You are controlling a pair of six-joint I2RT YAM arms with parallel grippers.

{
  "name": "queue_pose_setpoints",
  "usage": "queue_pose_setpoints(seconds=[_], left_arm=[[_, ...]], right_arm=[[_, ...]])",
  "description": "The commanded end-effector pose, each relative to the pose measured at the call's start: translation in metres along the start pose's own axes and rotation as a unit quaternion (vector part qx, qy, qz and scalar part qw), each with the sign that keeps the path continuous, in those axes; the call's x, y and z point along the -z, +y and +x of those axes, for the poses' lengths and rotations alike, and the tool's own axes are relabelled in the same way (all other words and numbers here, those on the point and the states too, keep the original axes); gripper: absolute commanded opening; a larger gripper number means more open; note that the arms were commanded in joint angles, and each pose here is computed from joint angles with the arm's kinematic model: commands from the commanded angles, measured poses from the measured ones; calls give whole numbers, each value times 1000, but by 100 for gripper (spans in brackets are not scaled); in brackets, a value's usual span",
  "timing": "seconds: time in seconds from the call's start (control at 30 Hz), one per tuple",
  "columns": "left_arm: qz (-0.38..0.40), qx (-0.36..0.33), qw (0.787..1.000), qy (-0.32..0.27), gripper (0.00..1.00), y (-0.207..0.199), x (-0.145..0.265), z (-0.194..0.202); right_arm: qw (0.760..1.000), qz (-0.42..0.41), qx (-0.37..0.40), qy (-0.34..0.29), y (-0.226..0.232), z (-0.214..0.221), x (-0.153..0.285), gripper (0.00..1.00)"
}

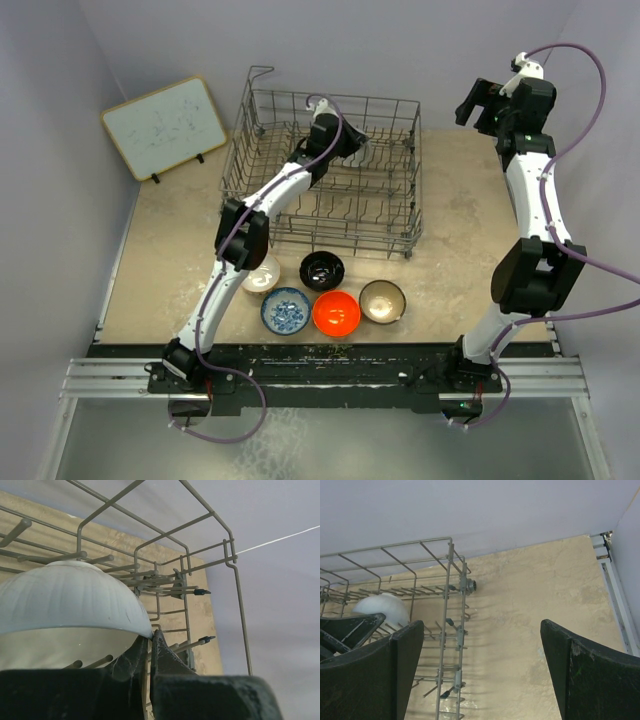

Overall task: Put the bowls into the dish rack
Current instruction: Pick up the bowl from the dish rack, then place the bowl in the dish rack.

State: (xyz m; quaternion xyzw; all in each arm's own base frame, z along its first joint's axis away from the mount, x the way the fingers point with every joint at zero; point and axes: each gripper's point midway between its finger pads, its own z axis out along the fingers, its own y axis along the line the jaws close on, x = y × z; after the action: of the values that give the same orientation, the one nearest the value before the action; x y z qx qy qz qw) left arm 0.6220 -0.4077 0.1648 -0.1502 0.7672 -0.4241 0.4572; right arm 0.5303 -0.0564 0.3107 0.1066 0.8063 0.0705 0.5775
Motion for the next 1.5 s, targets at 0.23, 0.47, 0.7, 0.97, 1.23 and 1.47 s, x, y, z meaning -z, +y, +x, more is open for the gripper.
queue_pose_setpoints(seconds=[0.23,0.47,0.7,0.97,1.23,1.47], left_arm=[[185,-69,974,-109,0,-104,52,-95],[315,-68,938,-132,0,-153,93,-116],[418,-78,895,-134,0,-181,125,-125],[485,-96,861,-116,0,-202,151,-122],[512,-116,850,-44,0,-202,156,-98],[516,-100,849,46,0,-181,156,-72]], right_arm=[[999,-12,5,-32,3,-21,2,100],[999,-12,5,-32,3,-20,1,100],[999,-9,6,-35,2,-23,2,100],[999,-9,6,-35,2,-23,2,100],[999,-18,8,-39,7,-28,7,99],[998,-51,15,-46,20,-34,15,98]])
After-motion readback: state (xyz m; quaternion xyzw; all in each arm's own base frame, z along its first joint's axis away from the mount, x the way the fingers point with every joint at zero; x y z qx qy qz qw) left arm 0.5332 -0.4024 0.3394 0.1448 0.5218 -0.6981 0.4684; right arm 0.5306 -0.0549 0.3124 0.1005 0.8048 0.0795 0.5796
